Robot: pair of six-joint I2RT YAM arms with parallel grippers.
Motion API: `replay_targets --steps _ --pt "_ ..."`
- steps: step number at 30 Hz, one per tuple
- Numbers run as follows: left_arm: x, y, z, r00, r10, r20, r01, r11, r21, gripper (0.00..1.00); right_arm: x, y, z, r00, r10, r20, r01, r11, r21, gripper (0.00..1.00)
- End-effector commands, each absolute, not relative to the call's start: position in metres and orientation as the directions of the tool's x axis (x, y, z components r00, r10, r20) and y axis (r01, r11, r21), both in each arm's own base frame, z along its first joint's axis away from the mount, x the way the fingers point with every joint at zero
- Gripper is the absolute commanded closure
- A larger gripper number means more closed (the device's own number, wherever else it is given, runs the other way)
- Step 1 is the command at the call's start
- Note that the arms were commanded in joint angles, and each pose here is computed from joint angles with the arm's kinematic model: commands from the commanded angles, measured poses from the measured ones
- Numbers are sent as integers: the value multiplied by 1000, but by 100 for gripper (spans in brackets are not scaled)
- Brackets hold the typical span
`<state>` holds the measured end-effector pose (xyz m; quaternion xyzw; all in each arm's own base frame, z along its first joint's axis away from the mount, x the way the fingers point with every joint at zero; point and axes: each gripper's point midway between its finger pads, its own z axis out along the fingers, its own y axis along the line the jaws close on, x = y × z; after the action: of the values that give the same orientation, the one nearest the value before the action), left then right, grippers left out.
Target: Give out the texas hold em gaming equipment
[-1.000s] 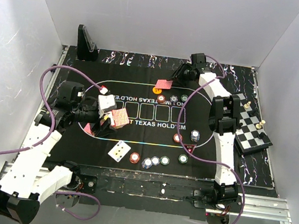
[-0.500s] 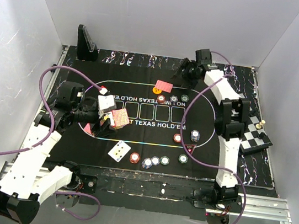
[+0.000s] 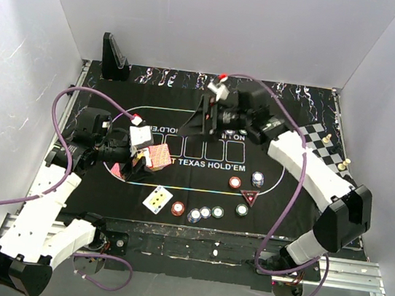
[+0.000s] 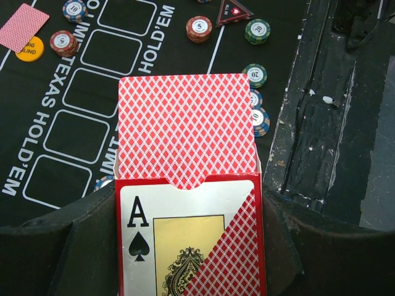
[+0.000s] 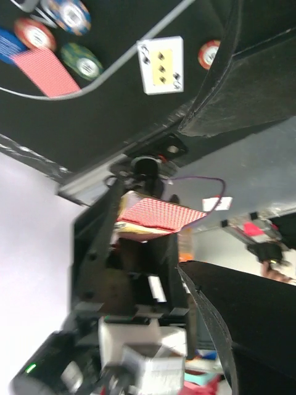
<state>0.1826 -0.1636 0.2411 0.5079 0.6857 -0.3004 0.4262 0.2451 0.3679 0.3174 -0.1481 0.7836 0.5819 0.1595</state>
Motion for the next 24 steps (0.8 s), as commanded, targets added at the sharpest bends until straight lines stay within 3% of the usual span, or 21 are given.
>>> replay_targets --steps 1,17,20,24 --pt "183 -168 250 -73 424 -903 961 273 50 100 203 383 317 -896 -153 -416 -439 176 881 11" --pt "194 -170 262 -56 418 -907 956 283 71 100 174 434 282 -901 -292 -321 -390 222 894 9" --pt "194 -171 266 -53 409 -911 957 282 71 100 175 434 275 -910 -289 -298 -370 239 898 14" --pt "195 -172 269 -49 401 -915 956 285 74 100 175 433 274 -912 -289 -293 -363 233 902 31"
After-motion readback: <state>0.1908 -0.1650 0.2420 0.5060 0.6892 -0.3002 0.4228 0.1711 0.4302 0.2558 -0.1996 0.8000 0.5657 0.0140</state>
